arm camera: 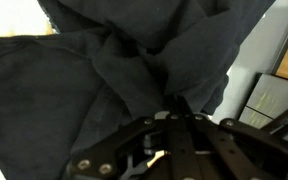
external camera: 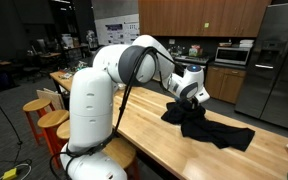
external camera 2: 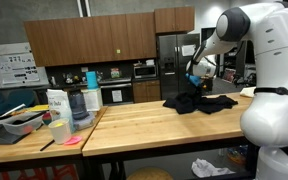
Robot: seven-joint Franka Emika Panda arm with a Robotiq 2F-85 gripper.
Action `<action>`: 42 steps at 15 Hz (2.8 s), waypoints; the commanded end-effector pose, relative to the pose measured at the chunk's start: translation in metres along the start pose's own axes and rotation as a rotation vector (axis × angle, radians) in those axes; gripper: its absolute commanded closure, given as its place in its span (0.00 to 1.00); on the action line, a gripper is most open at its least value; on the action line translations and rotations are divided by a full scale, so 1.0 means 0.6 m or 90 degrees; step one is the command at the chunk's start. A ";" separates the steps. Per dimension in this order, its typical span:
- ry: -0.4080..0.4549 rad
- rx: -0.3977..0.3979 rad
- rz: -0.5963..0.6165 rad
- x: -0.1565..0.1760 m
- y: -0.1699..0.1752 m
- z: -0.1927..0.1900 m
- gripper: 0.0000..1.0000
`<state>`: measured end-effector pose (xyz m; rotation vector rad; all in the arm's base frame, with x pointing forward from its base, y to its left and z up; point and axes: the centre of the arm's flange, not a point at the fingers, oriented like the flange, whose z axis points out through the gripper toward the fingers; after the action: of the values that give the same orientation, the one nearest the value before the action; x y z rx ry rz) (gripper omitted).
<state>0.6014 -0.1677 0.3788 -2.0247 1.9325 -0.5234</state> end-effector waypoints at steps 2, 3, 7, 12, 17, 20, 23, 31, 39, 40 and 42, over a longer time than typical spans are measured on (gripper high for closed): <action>-0.007 -0.004 0.009 0.065 -0.003 -0.020 0.99; -0.005 -0.006 0.009 0.072 -0.008 -0.019 0.99; -0.001 -0.013 0.010 0.079 0.006 0.009 0.99; -0.002 -0.018 0.008 0.081 -0.005 0.005 0.99; 0.007 0.002 0.003 0.075 -0.019 -0.012 0.99; 0.021 0.021 -0.012 0.056 -0.031 -0.023 0.99; 0.045 0.025 -0.043 0.014 -0.038 -0.021 0.99; 0.103 0.046 -0.123 -0.099 -0.020 -0.005 0.99; 0.120 0.124 -0.189 -0.151 -0.031 -0.039 0.99; 0.117 0.143 -0.191 -0.155 -0.032 -0.047 0.99; 0.117 0.165 -0.196 -0.161 -0.033 -0.059 0.99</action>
<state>0.6188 -0.0773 0.3971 -2.2252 1.5922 -0.9598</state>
